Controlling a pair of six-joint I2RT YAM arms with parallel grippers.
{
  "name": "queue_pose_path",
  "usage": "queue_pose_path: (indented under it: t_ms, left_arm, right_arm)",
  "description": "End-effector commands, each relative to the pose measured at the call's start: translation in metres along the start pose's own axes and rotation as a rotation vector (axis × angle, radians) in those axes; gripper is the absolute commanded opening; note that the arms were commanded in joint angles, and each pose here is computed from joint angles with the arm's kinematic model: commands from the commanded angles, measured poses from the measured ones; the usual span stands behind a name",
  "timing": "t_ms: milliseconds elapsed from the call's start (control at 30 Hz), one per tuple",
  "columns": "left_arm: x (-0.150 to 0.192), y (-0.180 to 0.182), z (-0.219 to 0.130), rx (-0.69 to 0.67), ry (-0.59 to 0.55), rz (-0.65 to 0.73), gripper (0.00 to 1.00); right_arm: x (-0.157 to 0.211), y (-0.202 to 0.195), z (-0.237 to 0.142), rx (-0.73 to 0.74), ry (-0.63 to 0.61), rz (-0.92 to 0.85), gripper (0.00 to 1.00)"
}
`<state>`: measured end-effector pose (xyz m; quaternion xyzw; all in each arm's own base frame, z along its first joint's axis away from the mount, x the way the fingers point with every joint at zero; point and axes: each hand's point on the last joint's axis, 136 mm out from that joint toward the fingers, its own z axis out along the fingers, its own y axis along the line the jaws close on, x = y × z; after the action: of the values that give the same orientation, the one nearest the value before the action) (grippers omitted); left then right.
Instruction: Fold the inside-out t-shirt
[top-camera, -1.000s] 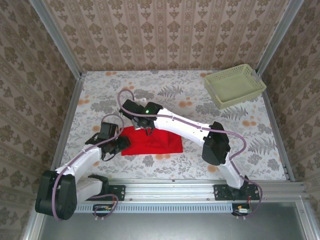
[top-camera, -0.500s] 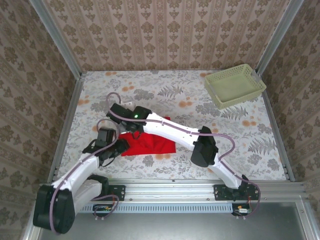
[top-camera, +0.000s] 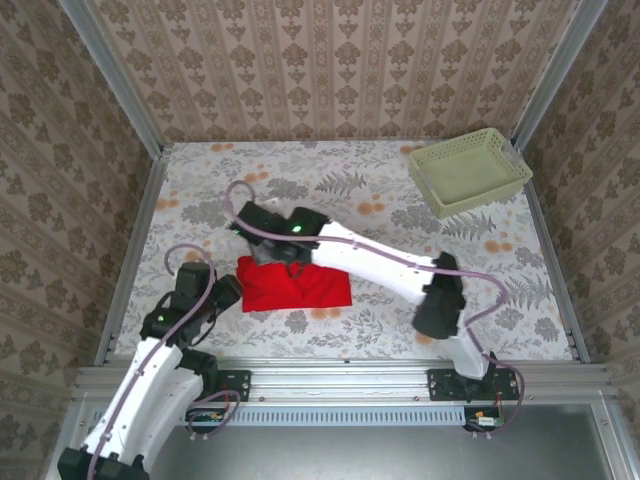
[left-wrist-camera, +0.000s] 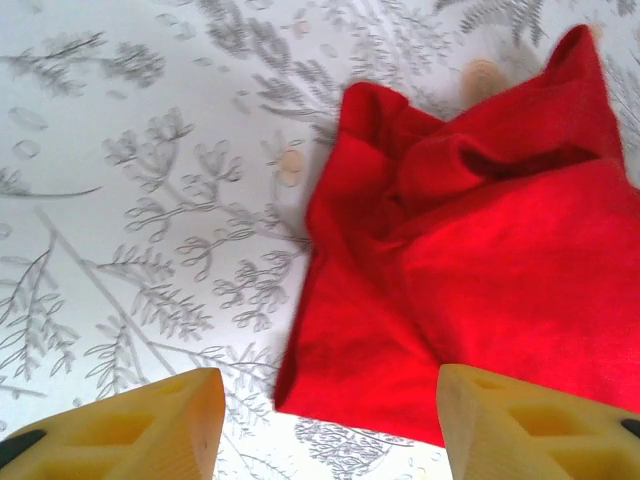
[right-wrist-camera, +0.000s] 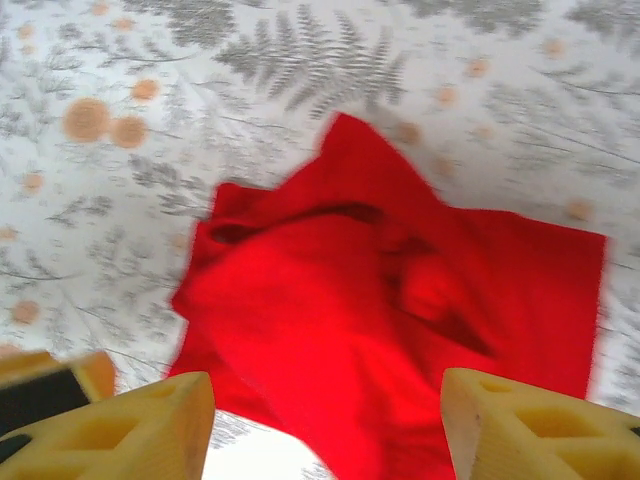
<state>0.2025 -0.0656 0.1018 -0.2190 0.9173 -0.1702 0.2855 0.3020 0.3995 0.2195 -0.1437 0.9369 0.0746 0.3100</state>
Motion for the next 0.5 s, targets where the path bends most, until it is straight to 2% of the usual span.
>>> queue_pose_path:
  t_ms: [0, 67, 167, 333, 400, 467]
  left_arm:
    - [-0.008, -0.042, 0.004, 0.056, 0.042, 0.149, 0.63]
    - [-0.009, -0.066, 0.013, 0.029, 0.068, 0.261, 0.69]
    - [-0.021, -0.083, 0.032, -0.02, 0.073, 0.324, 0.72]
    - [-0.038, -0.098, 0.06, -0.065, 0.082, 0.387, 0.78]
    - [-0.035, -0.094, 0.074, -0.108, 0.12, 0.397, 0.78]
    - [-0.028, -0.086, 0.086, -0.137, 0.159, 0.389, 0.71]
  right_arm:
    - [-0.005, -0.066, 0.027, 0.048, -0.002, 0.075, 0.62]
    - [0.004, -0.094, 0.05, 0.048, 0.033, 0.119, 0.6]
    - [0.017, -0.118, 0.083, 0.047, 0.088, 0.14, 0.58]
    - [0.026, -0.119, 0.114, 0.01, 0.116, 0.118, 0.58]
    - [0.03, -0.118, 0.127, -0.001, 0.137, 0.13, 0.58]
    - [0.038, -0.118, 0.141, 0.004, 0.163, 0.142, 0.58]
